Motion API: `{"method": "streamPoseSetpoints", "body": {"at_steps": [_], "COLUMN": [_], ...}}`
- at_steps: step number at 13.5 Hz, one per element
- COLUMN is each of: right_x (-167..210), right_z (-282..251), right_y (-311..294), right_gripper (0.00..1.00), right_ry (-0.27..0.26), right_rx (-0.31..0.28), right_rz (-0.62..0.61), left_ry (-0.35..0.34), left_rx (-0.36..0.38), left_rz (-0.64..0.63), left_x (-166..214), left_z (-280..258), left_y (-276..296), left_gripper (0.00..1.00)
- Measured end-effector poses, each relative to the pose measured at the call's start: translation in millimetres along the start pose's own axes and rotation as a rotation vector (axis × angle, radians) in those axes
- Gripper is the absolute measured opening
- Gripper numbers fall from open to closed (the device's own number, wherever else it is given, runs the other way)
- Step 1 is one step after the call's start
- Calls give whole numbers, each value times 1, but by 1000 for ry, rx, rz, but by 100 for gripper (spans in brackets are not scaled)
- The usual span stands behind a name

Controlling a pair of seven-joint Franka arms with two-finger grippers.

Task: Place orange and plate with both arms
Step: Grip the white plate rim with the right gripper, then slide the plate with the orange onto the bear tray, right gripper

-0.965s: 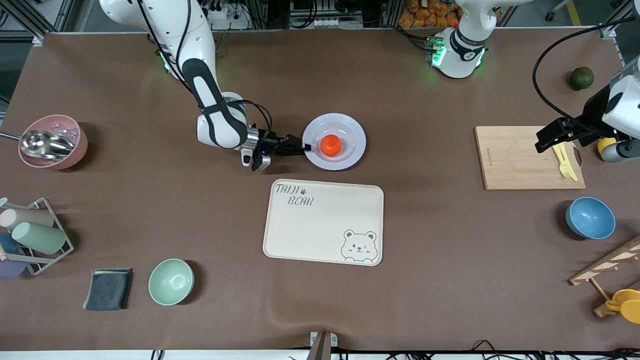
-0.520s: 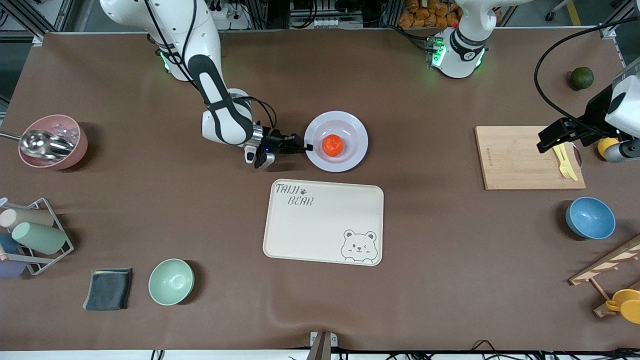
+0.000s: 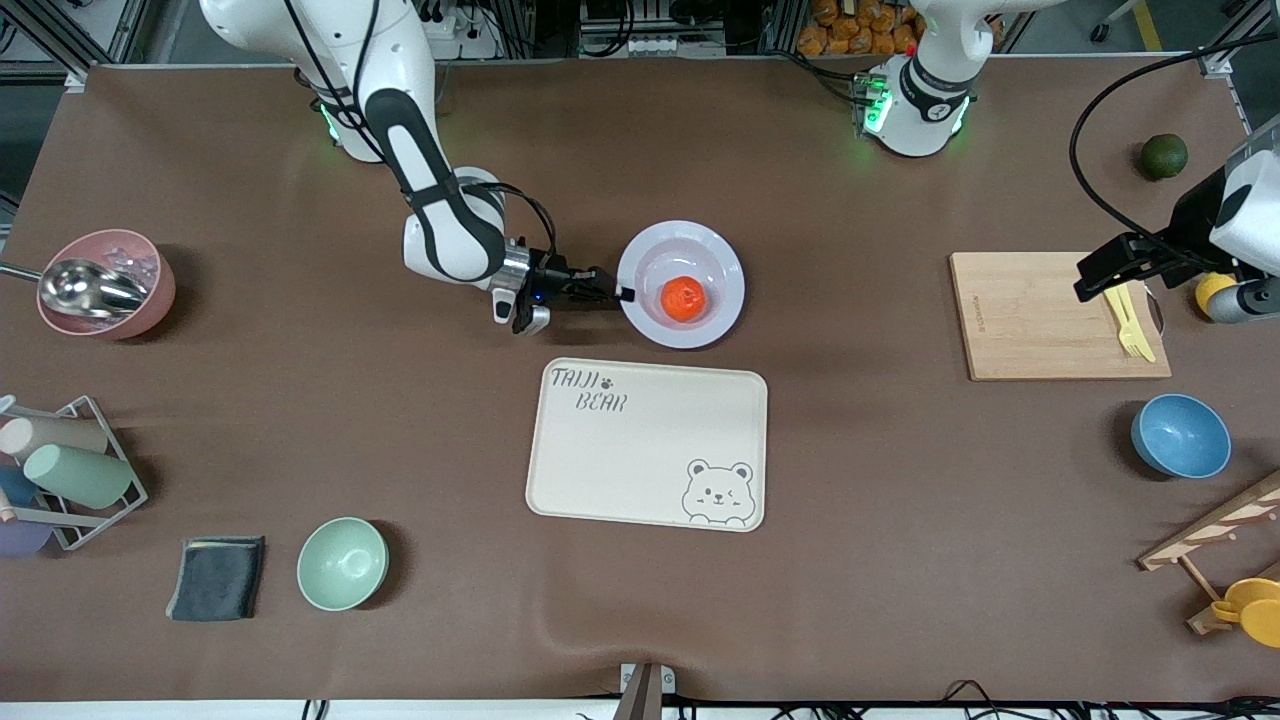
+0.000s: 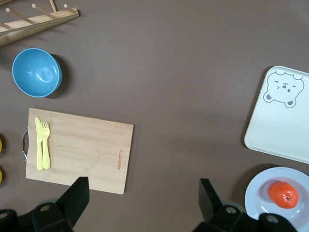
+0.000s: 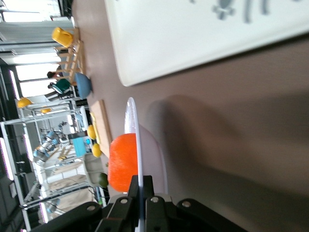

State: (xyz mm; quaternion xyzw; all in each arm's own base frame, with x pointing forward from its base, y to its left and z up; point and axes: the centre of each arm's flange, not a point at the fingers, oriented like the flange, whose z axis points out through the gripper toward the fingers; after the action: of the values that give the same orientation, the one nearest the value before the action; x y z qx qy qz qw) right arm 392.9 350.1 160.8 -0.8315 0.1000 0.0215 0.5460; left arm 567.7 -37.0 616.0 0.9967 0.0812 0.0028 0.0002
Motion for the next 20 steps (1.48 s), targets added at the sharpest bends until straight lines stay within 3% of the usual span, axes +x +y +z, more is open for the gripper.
{"method": "streamPoseSetpoints", "body": {"at_steps": [4,7,11,14,20], "right_x": [4,28,104,169,168], "right_z": [-5,-14,-22,-36,-12], "right_y": [-20,-36,-63,-34,4], "right_gripper": [5,5,5,5,5], "right_ry": [38,83,186,259,239], "right_rx": [44,74,135,149,100], "right_rz": [39,28,-14,-7,-63], "left_ry": [1,5,6,7,3], "left_rx": [0,0,0,-1,0], "left_rz": [-6,-12,-8,-3,11], "left_x": [0,-1,-2,-3,-5], "left_z": [-1,-3,-4,-5,-3], "left_y": [-1,-3,-1,2,10], "left_gripper": [100,100,100,100,100]}}
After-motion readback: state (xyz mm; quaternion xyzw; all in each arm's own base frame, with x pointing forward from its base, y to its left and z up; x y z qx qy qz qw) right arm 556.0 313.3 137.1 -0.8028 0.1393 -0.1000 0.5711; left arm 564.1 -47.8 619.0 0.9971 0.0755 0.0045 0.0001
